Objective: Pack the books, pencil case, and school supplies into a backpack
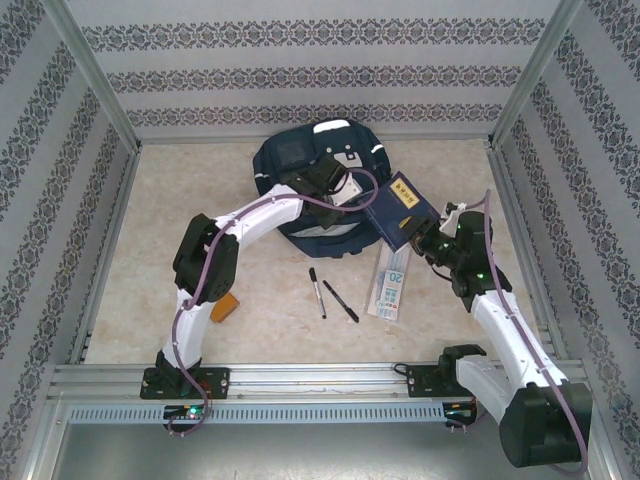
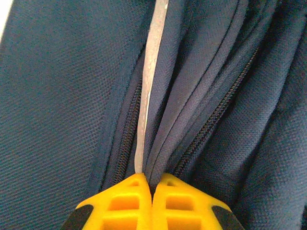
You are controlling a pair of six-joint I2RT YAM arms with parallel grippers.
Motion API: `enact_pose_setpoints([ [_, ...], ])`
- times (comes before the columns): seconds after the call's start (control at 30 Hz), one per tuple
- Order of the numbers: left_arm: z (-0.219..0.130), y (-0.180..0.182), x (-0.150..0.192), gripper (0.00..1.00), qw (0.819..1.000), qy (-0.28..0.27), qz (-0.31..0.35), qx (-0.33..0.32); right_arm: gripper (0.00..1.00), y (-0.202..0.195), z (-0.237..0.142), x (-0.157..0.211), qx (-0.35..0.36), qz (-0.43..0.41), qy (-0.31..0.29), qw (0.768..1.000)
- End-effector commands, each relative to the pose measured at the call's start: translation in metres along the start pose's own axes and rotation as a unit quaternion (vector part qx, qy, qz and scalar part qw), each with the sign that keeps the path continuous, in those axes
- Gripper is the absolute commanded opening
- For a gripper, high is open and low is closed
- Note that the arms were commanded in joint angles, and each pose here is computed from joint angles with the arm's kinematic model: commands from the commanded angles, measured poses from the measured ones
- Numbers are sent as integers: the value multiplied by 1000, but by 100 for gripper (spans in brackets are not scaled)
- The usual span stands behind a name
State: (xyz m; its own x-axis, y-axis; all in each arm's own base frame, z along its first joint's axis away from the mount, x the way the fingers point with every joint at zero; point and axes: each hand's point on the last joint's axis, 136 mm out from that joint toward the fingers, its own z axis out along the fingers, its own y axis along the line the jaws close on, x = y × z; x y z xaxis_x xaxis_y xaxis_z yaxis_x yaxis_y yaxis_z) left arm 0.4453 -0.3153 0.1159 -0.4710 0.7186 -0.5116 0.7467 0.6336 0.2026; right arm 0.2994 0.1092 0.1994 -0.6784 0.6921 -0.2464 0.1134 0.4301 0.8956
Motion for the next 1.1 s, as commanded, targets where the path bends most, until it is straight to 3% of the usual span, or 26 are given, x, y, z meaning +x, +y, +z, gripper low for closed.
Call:
enact_pose_setpoints([
  [0.0,-68,52,-54,0,991,-99,-45,-72,0,11,-7,24,-25,34,60,997],
  [0.27,-111,75,-94,0,980,-162,-43,-103,0,16,4,71,-51,60,209,975],
  [0.37,-125,74,-107,0,977,-187,-43,-95,0,15,21,76,-48,58,233,969],
  [0.47,-136,71,-116,0,974,-205,-49,-79,0,6,47,62,-42,65,215,974],
  [0.77,-151,49,-121,0,973,-222,-53,-25,0,39,119,-1,-140,75,144,977],
  [1.07,-164,30,-131,0,970,-242,-35,1,0,21,187,-49,-126,80,24,989],
])
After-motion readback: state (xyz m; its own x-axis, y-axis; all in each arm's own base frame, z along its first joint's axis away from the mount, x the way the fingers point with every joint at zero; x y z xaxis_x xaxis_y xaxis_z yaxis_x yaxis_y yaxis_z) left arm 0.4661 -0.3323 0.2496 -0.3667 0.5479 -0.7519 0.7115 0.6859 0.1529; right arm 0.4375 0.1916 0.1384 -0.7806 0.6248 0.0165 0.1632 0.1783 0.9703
